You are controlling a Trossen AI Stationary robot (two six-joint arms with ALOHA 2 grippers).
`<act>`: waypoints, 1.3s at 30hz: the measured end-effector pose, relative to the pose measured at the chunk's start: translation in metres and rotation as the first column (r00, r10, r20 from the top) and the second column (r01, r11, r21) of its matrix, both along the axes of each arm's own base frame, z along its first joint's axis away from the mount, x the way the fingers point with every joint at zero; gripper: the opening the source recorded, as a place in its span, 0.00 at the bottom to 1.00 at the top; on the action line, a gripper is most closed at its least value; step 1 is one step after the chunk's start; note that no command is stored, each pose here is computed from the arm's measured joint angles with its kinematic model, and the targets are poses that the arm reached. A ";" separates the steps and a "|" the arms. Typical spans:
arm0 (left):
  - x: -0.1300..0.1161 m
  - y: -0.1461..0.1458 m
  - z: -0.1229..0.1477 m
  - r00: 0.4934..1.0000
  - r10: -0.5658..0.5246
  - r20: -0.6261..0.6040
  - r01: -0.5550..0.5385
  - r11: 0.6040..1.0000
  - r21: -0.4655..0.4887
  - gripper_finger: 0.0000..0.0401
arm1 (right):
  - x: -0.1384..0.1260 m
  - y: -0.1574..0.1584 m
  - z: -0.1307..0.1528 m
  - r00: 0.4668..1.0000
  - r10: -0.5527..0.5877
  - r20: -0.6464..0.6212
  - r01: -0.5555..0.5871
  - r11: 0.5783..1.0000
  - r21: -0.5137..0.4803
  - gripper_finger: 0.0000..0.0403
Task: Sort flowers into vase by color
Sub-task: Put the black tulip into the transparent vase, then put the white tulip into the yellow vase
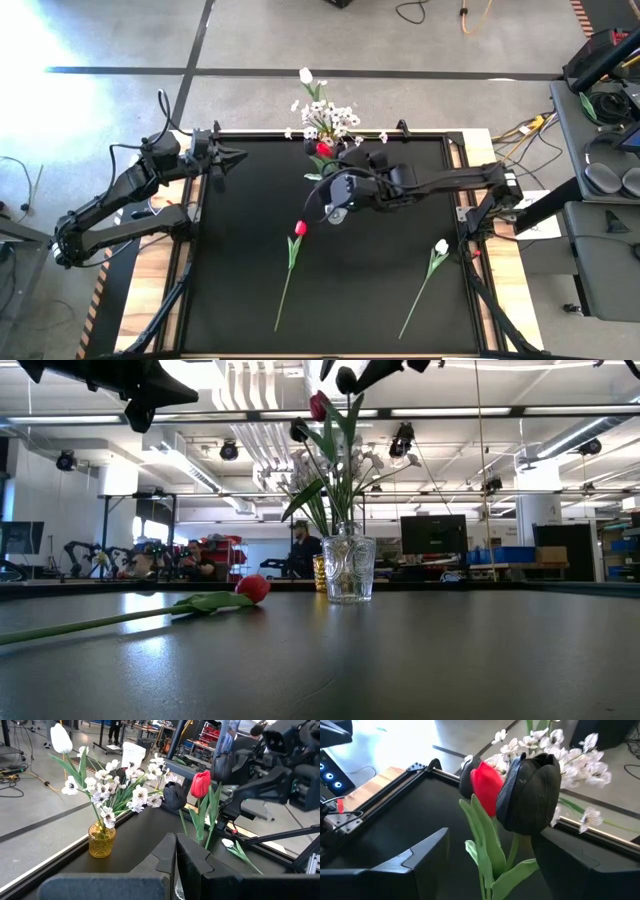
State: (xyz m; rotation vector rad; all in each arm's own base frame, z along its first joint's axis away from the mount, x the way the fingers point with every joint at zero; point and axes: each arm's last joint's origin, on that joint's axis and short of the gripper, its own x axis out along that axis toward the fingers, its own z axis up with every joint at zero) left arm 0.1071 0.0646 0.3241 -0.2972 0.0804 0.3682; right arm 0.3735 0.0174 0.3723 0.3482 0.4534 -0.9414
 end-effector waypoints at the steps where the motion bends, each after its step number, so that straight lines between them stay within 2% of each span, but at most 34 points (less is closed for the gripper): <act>1: 0.000 0.000 0.000 1.000 0.000 0.000 0.000 1.000 0.000 0.00 | -0.002 0.000 0.004 1.000 0.001 -0.006 -0.001 1.000 0.001 0.68; 5: 0.000 0.000 0.000 1.000 -0.001 -0.004 0.002 1.000 0.009 0.00 | -0.007 -0.002 0.011 0.999 -0.005 -0.038 0.005 1.000 -0.008 0.68; 9: 0.000 0.000 0.000 1.000 -0.002 -0.007 0.002 1.000 0.016 0.00 | -0.007 -0.005 0.004 0.999 -0.022 -0.047 0.023 1.000 0.011 0.68; 15: 0.000 0.000 0.000 1.000 -0.002 -0.007 0.002 1.000 0.017 0.00 | -0.005 -0.014 -0.019 0.998 -0.042 -0.038 0.050 0.975 0.215 0.72; 20: 0.000 0.000 0.000 1.000 -0.002 -0.007 0.002 1.000 0.017 0.00 | -0.004 -0.013 -0.019 0.999 -0.028 -0.036 0.036 0.967 0.254 0.76; 25: 0.000 0.000 0.000 1.000 -0.002 -0.007 0.002 1.000 0.017 0.00 | -0.007 -0.006 -0.001 0.999 0.050 -0.015 -0.042 0.946 0.320 0.73; 28: 0.000 0.000 0.000 1.000 -0.002 -0.009 0.002 1.000 0.016 0.00 | -0.017 0.004 0.007 0.995 0.082 -0.057 -0.054 0.920 0.389 0.66; 31: 0.000 0.000 -0.001 1.000 -0.003 -0.018 0.003 1.000 0.010 0.00 | -0.029 0.020 0.007 0.988 0.094 -0.125 -0.022 0.877 0.481 0.54; 35: 0.000 0.000 -0.002 1.000 -0.003 -0.022 0.003 1.000 0.007 0.00 | -0.046 0.047 -0.001 0.963 0.103 -0.247 0.064 0.807 0.587 0.29; 38: 0.000 0.000 -0.002 1.000 -0.004 -0.024 0.004 1.000 0.005 0.00 | -0.056 0.068 -0.017 0.938 0.092 -0.335 0.150 0.762 0.630 0.09; 39: 0.001 0.000 -0.002 1.000 -0.007 -0.026 0.007 1.000 0.004 0.00 | -0.060 0.075 -0.022 0.930 0.084 -0.358 0.177 0.750 0.637 0.06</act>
